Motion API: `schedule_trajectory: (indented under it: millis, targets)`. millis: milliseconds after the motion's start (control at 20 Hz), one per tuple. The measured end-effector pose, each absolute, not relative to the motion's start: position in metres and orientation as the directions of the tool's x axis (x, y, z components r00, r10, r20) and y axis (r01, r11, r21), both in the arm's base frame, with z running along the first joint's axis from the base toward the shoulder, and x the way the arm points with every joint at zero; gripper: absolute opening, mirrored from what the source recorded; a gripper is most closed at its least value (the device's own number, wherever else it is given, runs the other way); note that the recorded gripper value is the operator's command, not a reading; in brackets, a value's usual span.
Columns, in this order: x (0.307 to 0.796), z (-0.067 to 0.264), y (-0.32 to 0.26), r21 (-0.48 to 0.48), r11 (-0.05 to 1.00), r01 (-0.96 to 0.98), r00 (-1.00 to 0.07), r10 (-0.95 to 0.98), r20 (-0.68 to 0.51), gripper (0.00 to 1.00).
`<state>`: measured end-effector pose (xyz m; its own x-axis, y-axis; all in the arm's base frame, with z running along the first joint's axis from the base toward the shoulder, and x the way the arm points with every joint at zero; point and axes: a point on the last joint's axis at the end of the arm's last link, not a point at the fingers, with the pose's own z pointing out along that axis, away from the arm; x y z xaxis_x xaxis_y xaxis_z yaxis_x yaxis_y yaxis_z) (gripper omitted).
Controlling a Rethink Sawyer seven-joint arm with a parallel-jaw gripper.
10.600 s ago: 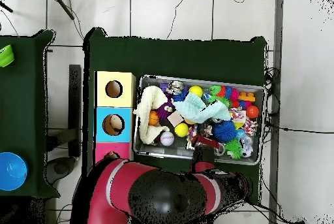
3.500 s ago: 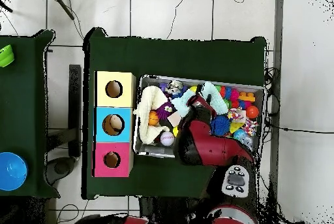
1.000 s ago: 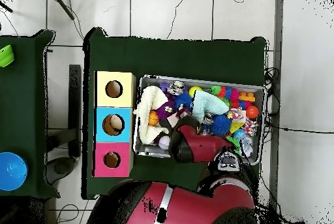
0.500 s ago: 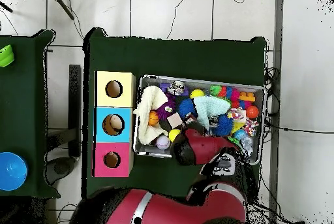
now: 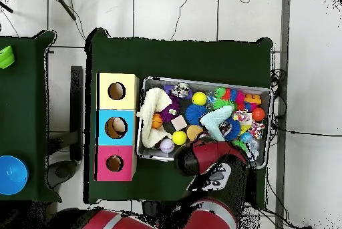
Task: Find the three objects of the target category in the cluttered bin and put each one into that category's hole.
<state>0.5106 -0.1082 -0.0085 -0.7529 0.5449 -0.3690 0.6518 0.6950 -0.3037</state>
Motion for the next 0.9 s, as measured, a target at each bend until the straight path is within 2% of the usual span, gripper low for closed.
schedule_trajectory:
  millis: [350, 900]
  targets:
    - [0.494, 0.01, -0.133, -0.398, 0.67, 0.626, -0.779, 0.52, -0.35, 1.0]
    - [0.485, 0.019, -0.149, -0.437, 0.671, 0.599, -0.8, 0.485, -0.352, 1.0]
